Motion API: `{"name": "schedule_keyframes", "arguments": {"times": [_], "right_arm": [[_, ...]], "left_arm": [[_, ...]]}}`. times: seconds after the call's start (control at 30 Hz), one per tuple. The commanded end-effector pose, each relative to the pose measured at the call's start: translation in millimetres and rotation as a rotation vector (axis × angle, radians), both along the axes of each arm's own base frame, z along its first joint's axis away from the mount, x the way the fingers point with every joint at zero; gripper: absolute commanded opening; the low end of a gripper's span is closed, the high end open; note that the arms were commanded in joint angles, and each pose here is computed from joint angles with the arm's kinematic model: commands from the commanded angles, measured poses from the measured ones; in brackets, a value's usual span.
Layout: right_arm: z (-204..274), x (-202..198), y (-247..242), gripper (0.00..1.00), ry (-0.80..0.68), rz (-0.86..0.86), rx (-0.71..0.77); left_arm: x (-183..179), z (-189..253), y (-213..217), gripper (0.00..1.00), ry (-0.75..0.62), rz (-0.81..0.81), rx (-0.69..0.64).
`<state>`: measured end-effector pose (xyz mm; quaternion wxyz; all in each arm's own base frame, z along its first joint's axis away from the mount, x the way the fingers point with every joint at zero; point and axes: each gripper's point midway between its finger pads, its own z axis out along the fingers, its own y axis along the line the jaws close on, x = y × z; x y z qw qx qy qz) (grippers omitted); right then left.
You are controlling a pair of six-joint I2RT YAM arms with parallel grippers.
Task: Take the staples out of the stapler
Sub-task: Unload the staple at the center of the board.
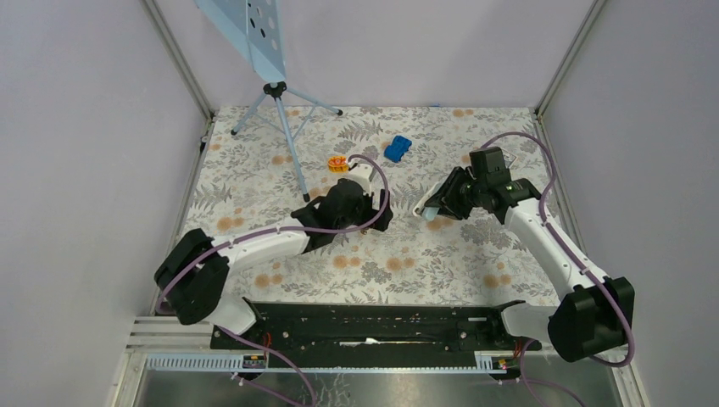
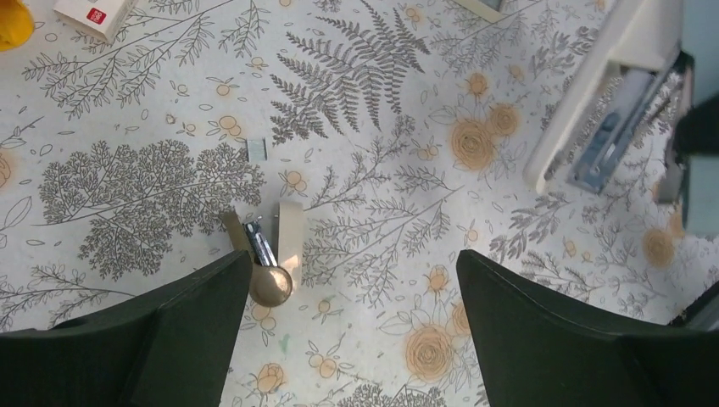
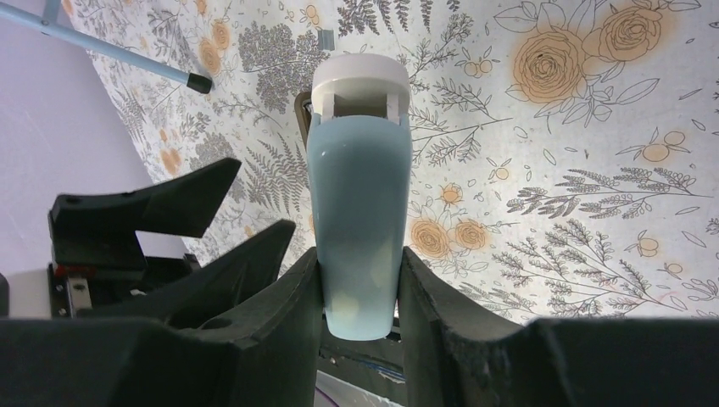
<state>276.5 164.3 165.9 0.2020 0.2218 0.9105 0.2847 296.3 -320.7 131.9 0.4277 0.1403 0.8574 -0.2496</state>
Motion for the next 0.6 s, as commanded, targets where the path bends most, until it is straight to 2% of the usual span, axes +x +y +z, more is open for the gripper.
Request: {"name": "schedule_keyframes", "arguments": {"times": [0.0,0.3,0.47,0.57], "right_arm": [[10.6,-2.1,7.2,0.0,0.013,0.028,0.064],[2.9,-1.6,2.9,0.0,0.067,0.045,0.022],[-8.6,5.7,-6.3,0.0,0.09,0.087,-0.078],[-26.9,8.9,-17.3,0.0,0.119,0.094,-0.163]], "left_arm": [[0.7,47.4,-2.6,0.96,-0.189,-0.005,-0.105],[-14.9,66.0,-12.0,0.97,-0.288,-0.081,-0.089],[-13.5,79.7,-1.1,0.97,-0.383,-0.074,-0.038],[-9.2,72.6,9.7,0.97,-0.386,-0.028,0.008]]}}
